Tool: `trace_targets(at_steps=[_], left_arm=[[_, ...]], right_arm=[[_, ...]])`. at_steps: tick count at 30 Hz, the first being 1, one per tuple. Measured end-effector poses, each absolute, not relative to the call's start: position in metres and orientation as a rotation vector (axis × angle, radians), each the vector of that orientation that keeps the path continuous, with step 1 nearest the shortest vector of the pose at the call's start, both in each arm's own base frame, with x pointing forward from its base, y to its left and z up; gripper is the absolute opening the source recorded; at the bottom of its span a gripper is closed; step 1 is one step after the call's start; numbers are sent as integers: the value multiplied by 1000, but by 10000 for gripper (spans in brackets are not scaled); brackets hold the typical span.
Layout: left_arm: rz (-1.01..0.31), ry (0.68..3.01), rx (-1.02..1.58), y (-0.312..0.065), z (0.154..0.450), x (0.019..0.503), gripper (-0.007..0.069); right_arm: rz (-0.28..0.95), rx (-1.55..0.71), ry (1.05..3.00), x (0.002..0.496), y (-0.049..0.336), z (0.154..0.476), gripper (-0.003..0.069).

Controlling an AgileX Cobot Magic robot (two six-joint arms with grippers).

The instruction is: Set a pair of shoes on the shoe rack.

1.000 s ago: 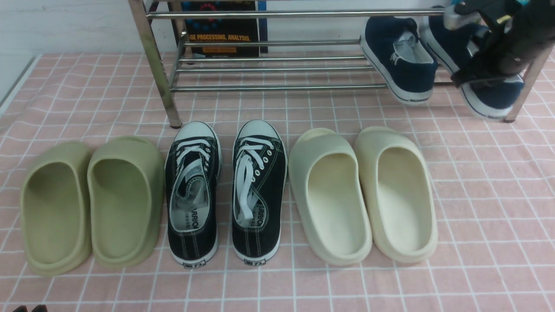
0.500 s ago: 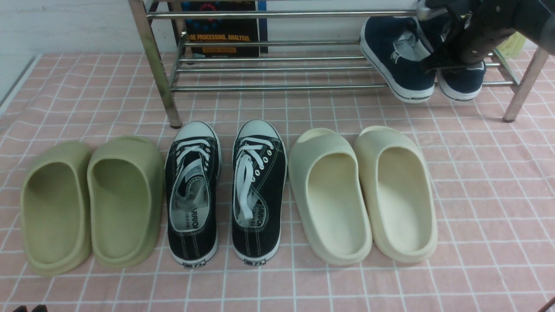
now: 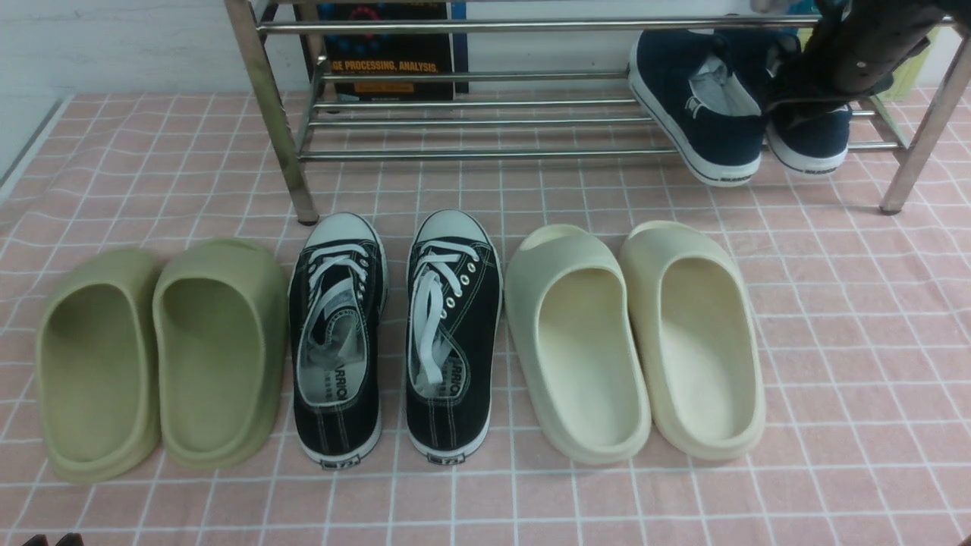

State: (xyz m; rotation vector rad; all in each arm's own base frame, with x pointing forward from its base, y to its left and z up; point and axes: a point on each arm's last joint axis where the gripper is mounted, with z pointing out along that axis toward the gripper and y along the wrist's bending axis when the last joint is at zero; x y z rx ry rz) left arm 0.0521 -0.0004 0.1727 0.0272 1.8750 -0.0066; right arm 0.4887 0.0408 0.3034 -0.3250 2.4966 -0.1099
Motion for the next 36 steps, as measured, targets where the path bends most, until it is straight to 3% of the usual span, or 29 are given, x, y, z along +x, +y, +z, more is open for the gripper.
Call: trace_targets(at_steps=[3, 13, 16, 20, 23, 31, 33, 35, 36], left_arm=[[-7, 1875, 27, 0, 173, 52, 181], [-7, 1875, 27, 0, 173, 52, 190], [-7, 1875, 27, 0, 173, 52, 195], [-7, 1875, 27, 0, 173, 52, 200], [-6, 1875, 28, 0, 173, 52, 201], [-4, 1875, 29, 0, 173, 52, 208], [-4, 1875, 29, 0, 173, 52, 213], [-4, 1875, 29, 0, 173, 52, 215], [-4, 1875, 29, 0, 173, 52, 216]], right_arm=[[-111, -321, 2503, 475, 39, 324, 344], [-108, -279, 2361, 390, 31, 442, 100], [-113, -260, 2275, 344, 26, 486, 22], [-100, -240, 2225, 299, 22, 508, -13], [-96, -236, 2237, 268, 19, 507, -15], [-14, -151, 2120, 170, 13, 459, -13], [68, -122, 2072, 141, 15, 419, -12], [94, -115, 2059, 133, 15, 402, -12], [126, -106, 2038, 123, 16, 372, -12]])
